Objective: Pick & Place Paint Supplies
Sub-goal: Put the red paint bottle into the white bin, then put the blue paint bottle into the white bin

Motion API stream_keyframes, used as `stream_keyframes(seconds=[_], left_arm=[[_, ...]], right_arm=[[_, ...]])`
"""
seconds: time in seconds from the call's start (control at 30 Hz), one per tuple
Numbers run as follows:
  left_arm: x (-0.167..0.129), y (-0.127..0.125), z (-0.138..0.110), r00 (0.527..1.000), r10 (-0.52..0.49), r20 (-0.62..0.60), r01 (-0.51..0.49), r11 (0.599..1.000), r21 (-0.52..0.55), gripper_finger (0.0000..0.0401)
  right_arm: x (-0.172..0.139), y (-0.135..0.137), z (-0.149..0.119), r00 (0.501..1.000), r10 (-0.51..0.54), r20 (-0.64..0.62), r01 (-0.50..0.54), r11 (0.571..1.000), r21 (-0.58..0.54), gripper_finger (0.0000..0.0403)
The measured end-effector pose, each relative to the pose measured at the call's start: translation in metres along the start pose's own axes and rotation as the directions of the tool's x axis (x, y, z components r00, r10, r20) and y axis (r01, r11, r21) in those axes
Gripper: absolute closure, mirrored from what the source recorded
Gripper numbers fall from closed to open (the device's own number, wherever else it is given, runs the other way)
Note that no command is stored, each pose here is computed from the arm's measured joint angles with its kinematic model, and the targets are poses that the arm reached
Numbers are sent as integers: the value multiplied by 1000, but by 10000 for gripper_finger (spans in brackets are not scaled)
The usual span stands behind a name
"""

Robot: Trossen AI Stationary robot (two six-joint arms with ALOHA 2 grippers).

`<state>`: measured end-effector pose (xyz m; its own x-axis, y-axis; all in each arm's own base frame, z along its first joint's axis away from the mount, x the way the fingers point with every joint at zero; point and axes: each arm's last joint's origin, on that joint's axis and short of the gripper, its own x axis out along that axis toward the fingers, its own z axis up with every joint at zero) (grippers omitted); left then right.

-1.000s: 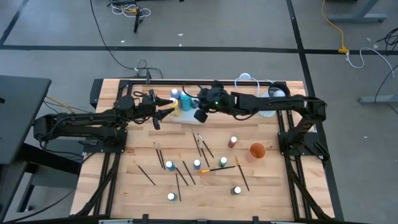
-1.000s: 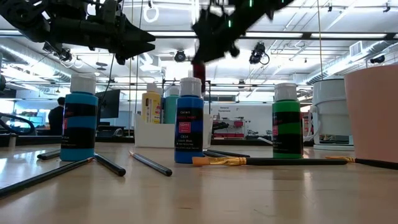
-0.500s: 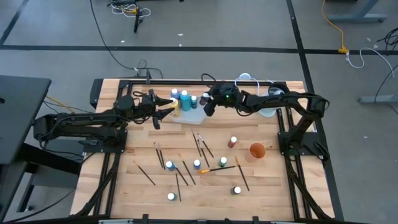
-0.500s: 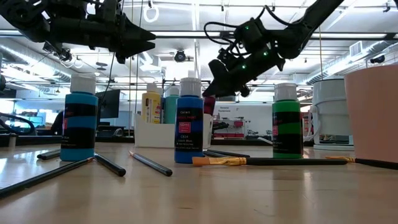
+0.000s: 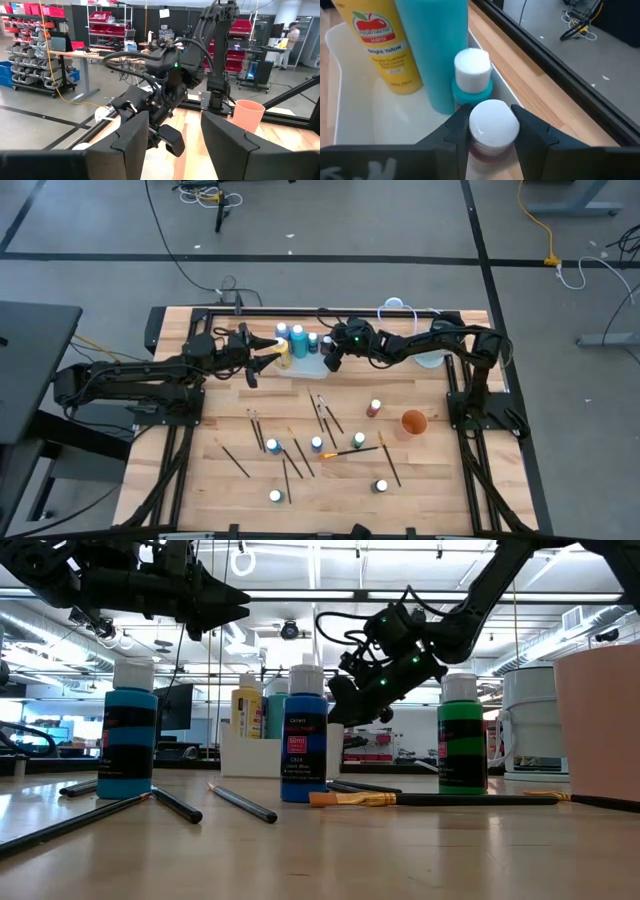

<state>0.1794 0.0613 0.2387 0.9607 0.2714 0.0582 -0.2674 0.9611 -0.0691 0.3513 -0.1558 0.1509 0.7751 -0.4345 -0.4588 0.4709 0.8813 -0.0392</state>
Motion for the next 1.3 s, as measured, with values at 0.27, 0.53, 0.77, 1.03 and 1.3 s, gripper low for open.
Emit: stream_keyframes(seconds=[0.27, 0.53, 0.77, 1.03, 1.3], left_arm=[[0, 1, 0, 999, 37, 6, -37, 999, 1, 208], [0, 1, 0, 999, 44, 3, -44, 999, 1, 208], [0, 1, 0, 999, 45, -2, -45, 999, 1, 208], [0, 1, -1, 999, 45, -13, -45, 999, -1, 208], [0, 0, -4, 999, -13, -37, 13, 1000, -5, 208]], right_arm=[[18, 1, 7, 1000, 0, 0, 0, 998, -58, 282], [19, 0, 9, 1000, -11, 9, 12, 997, -82, 252], [18, 1, 12, 999, -33, 26, 36, 992, -119, 216], [-7, 16, 42, 995, 13, 101, 0, 992, -129, 207], [-52, 55, 74, 964, 200, 173, -174, 973, -154, 206]])
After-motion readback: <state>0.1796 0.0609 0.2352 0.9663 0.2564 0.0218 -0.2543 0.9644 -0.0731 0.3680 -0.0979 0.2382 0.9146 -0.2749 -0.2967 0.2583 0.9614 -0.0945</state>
